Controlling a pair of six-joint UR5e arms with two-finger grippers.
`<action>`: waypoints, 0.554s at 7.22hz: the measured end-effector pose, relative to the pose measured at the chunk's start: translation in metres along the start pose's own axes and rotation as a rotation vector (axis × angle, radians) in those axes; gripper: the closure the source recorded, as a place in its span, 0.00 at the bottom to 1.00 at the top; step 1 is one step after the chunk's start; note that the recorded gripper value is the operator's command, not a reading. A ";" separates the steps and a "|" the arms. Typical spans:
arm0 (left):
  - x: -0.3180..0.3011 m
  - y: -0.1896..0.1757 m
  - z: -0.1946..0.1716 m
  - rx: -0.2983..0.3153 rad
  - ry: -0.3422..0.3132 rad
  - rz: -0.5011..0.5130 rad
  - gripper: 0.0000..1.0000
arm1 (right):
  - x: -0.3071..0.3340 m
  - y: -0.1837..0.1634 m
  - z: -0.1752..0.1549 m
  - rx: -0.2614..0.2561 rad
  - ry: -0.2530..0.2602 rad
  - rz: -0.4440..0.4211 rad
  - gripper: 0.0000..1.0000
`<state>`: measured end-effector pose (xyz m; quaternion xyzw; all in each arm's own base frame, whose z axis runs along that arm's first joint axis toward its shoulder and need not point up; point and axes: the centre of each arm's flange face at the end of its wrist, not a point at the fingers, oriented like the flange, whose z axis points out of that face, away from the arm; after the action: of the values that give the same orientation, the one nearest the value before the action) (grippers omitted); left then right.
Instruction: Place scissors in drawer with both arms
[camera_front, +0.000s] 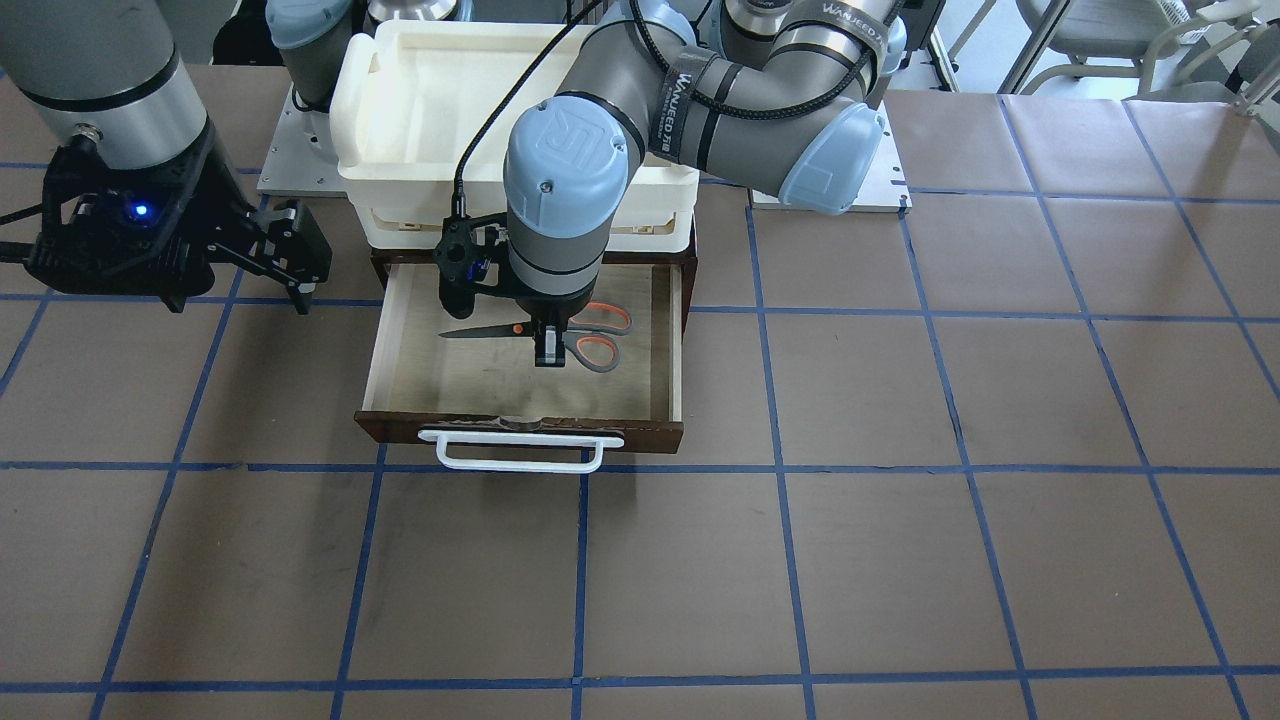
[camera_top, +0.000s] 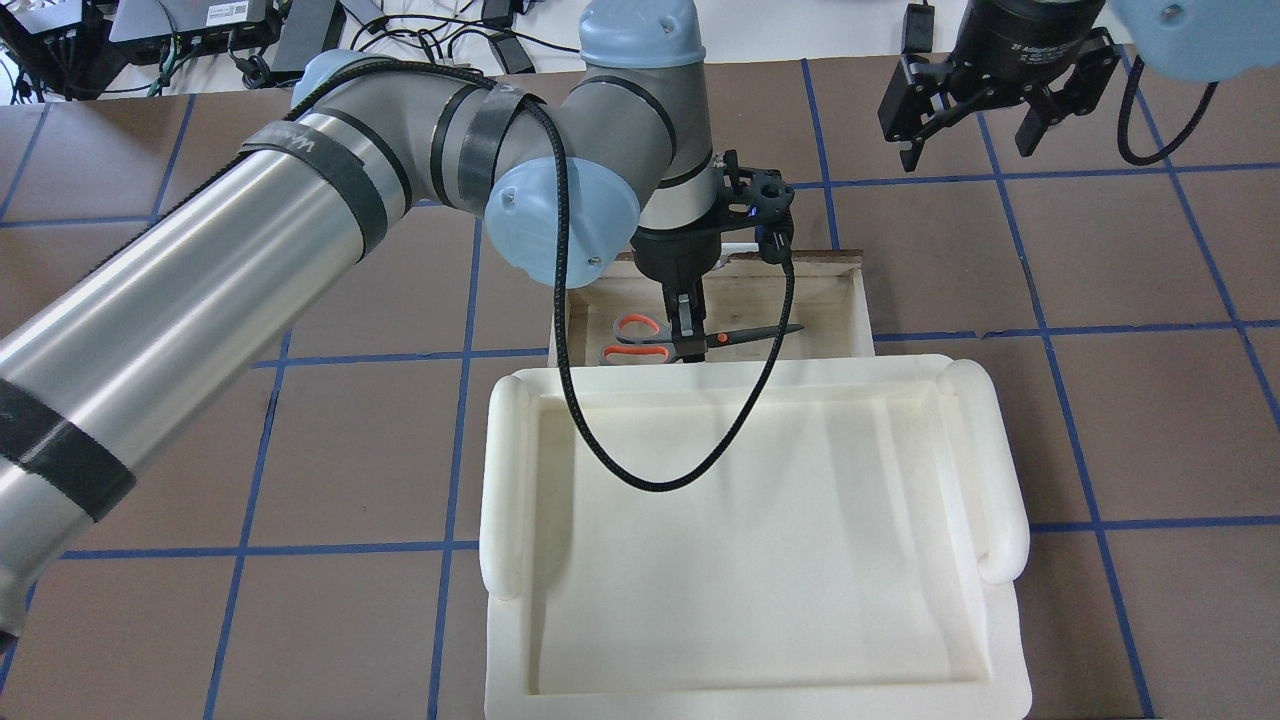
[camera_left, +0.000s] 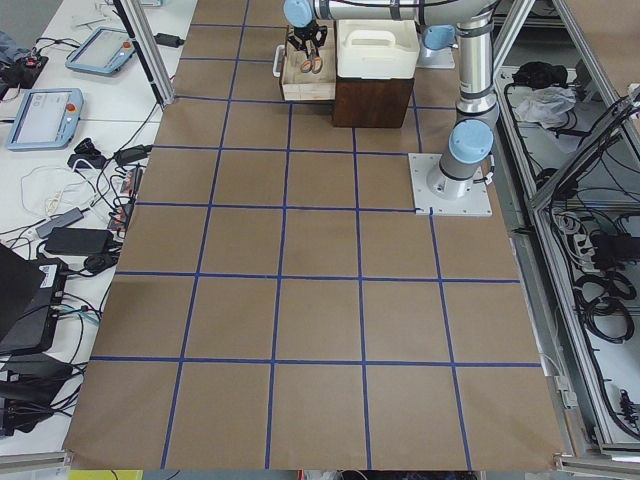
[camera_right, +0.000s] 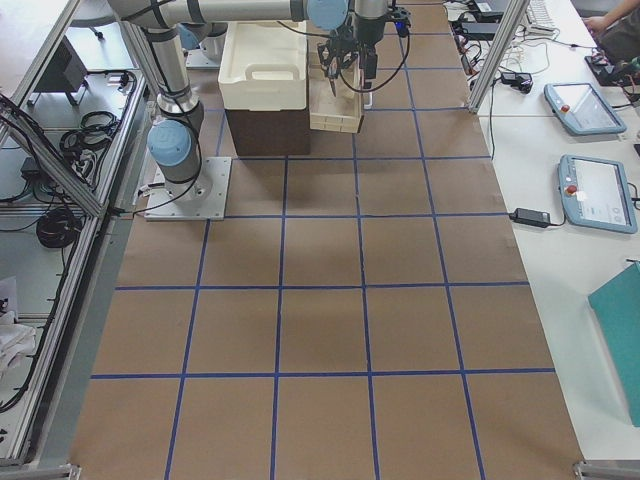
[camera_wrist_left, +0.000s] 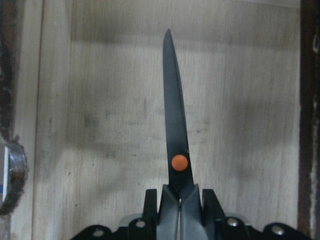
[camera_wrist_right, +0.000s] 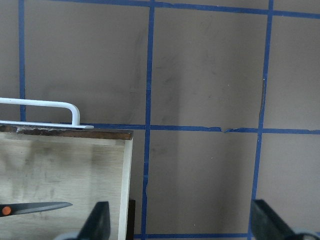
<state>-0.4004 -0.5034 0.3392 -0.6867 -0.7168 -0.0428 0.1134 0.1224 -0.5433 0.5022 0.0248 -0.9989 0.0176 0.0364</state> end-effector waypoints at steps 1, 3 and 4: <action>0.001 -0.002 0.005 -0.004 0.007 0.002 1.00 | 0.000 0.000 0.000 0.000 -0.003 0.007 0.00; 0.003 -0.006 0.011 -0.010 0.016 0.000 0.99 | -0.001 0.000 0.000 -0.003 -0.011 0.023 0.00; 0.004 -0.007 0.013 -0.012 0.019 -0.002 0.42 | -0.002 0.002 0.000 -0.007 -0.013 0.025 0.00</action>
<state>-0.4088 -0.4974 0.3284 -0.6862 -0.7161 -0.0538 0.1159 0.1247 -0.5417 0.5021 0.0124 -0.9994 0.0145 0.0299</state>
